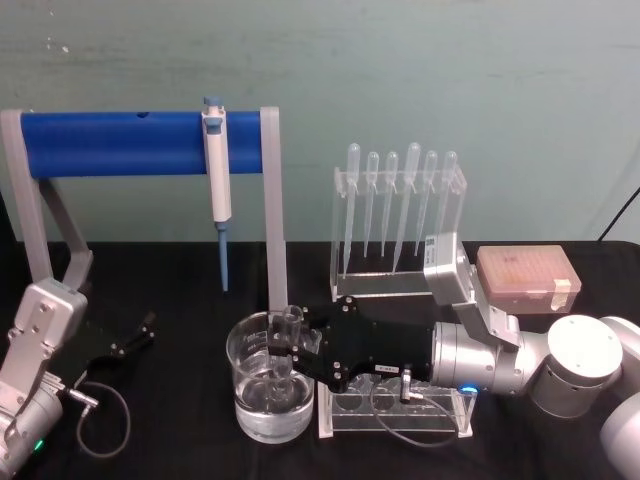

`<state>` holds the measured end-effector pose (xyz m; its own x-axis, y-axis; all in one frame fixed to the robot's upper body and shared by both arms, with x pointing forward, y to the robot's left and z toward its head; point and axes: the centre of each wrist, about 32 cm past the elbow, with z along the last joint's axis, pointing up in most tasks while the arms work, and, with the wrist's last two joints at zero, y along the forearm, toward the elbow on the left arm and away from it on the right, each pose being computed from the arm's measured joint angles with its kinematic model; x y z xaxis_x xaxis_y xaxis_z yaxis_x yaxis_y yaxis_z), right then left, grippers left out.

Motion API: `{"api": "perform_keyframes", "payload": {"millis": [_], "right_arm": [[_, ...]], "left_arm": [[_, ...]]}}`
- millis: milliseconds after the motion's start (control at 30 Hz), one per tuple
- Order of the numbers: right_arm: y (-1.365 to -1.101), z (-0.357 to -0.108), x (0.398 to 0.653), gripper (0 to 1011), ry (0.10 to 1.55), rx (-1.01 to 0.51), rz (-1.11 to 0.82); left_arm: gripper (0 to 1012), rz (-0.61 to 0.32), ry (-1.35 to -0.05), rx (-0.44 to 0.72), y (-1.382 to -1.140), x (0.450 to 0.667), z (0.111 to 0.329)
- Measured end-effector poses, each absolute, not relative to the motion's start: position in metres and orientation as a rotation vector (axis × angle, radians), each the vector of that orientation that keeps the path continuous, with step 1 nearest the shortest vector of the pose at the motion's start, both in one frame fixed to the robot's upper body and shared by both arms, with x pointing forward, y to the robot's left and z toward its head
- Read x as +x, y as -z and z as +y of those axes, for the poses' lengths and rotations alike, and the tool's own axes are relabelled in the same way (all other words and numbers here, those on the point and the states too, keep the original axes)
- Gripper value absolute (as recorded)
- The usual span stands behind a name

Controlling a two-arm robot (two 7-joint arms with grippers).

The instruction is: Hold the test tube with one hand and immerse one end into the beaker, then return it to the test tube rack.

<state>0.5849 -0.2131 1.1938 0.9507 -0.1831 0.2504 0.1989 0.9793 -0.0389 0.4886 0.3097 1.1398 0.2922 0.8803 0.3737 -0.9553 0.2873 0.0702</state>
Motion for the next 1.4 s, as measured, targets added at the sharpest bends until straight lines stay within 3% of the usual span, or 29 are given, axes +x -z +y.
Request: {"api": "perform_keyframes", "payload": {"millis": [1400], "right_arm": [[-1.1978, -0.2154, 0.5921, 224, 0.193, -0.056, -0.257]], "left_arm": [[1000, -0.285, -1.248, 0.304, -1.1398, 0.4886, 0.3097]]}}
